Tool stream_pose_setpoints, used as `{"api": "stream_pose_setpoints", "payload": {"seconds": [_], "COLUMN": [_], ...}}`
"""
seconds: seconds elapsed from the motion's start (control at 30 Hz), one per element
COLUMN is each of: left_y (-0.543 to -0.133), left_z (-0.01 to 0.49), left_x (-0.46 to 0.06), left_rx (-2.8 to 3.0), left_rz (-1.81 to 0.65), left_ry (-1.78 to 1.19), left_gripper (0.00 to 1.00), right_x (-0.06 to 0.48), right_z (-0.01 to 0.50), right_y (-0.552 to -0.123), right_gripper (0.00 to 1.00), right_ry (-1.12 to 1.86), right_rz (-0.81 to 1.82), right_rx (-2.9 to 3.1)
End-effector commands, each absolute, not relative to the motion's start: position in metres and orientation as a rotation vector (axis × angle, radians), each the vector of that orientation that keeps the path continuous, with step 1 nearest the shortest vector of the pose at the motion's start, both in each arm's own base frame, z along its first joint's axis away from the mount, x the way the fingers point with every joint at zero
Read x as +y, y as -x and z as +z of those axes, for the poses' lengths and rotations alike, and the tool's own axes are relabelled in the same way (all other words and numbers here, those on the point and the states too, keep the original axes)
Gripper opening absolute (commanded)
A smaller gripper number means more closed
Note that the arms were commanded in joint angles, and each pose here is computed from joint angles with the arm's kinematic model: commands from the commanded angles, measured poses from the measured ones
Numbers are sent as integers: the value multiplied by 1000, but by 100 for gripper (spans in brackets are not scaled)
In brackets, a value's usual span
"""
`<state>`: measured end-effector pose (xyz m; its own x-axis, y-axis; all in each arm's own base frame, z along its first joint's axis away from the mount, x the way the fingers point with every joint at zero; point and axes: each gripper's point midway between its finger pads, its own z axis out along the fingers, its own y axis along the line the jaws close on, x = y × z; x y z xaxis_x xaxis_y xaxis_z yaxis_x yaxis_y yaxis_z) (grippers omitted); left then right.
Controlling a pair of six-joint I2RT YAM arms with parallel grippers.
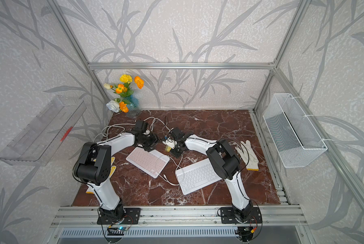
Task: Unplug the wireless keyboard
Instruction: Pick up the plug from the center of the board.
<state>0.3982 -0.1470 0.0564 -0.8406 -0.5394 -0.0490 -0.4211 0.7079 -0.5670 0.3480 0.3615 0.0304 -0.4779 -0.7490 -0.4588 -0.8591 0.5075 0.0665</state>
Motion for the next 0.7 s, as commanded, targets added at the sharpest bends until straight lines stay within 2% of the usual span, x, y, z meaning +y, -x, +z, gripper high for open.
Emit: {"api": "stream_pose_setpoints", "payload": {"seconds": [0.0, 0.27, 0.67], "left_y": [-392, -393, -392], "left_z": [51, 51, 49], "left_x": [-148, -149, -148], "left_rx": [2721, 2720, 2722], "left_rz": [-824, -828, -829], "left_ry": [775, 777, 782], "left_gripper": [68, 68, 68], "right_x": [367, 365, 362], "right_z": [55, 67, 37], "right_y": [-346, -354, -369], "right_gripper": [36, 41, 43], "right_ry": [1341, 1357, 1422], "right_rz": [459, 457, 389], "right_rx": [2330, 2289, 2308]}}
